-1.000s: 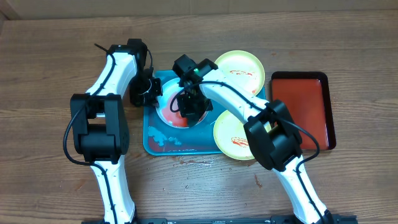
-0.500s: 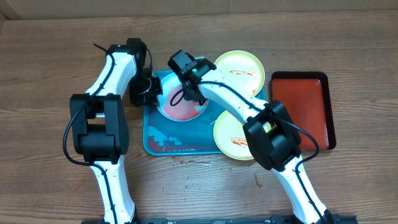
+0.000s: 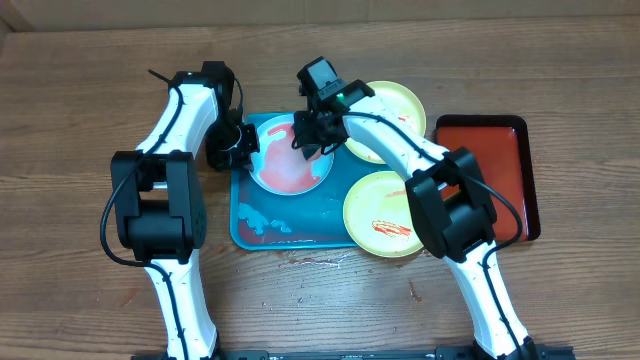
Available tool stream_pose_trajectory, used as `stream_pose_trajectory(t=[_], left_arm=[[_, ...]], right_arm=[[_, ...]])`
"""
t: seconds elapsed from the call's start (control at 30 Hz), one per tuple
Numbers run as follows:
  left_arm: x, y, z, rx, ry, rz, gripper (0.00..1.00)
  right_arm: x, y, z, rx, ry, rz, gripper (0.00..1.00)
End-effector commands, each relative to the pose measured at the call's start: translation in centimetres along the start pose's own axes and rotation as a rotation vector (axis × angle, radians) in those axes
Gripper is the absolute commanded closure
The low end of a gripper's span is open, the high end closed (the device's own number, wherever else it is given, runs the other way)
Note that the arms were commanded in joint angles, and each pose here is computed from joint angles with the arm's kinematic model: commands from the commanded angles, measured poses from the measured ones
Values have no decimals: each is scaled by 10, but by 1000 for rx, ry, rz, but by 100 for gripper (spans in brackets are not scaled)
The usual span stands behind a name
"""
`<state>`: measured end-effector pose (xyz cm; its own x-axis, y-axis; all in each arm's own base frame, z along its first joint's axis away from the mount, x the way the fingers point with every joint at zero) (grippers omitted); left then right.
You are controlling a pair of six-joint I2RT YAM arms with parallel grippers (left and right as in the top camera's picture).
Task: Clean dirty plates on tray and stack at the side
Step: 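Scrub the white plate with the sponge while the left gripper holds it, then lift the white plate with the left gripper and set it left of the tray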
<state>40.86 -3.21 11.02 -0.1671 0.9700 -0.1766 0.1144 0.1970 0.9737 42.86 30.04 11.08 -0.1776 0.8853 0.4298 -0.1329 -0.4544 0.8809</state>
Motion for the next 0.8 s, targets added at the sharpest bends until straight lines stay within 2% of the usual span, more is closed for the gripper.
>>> stream_pose_trajectory(t=[0.0, 0.13, 0.3, 0.57, 0.77], left_arm=[[4, 10, 0, -35, -16, 27, 96], [3, 11, 3, -52, -28, 10, 96], [2, 12, 4, -63, -38, 7, 96], [-5, 54, 3, -188, -106, 0, 96], [-8, 107, -14, -340, -145, 62, 96]], right_arm=[[25, -12, -24, 195, 131, 312, 96], [28, -7, -30, 249, 165, 383, 96], [19, 13, -19, 243, 127, 369, 96], [3, 124, 27, 29, 98, 326, 96], [-12, 213, 33, -133, 62, 197, 96]])
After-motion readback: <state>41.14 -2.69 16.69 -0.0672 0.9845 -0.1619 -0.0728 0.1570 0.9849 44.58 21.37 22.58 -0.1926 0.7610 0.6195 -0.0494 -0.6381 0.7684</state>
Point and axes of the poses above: each gripper's point midway between its finger pads, its own y axis back along the fingers, its own x axis along the line the jaws close on, z = x × y, the point moved 10 cm from there along y, back along the fingers, and after that the axes turned 4 degrees about -y, right-handed, at the moved point
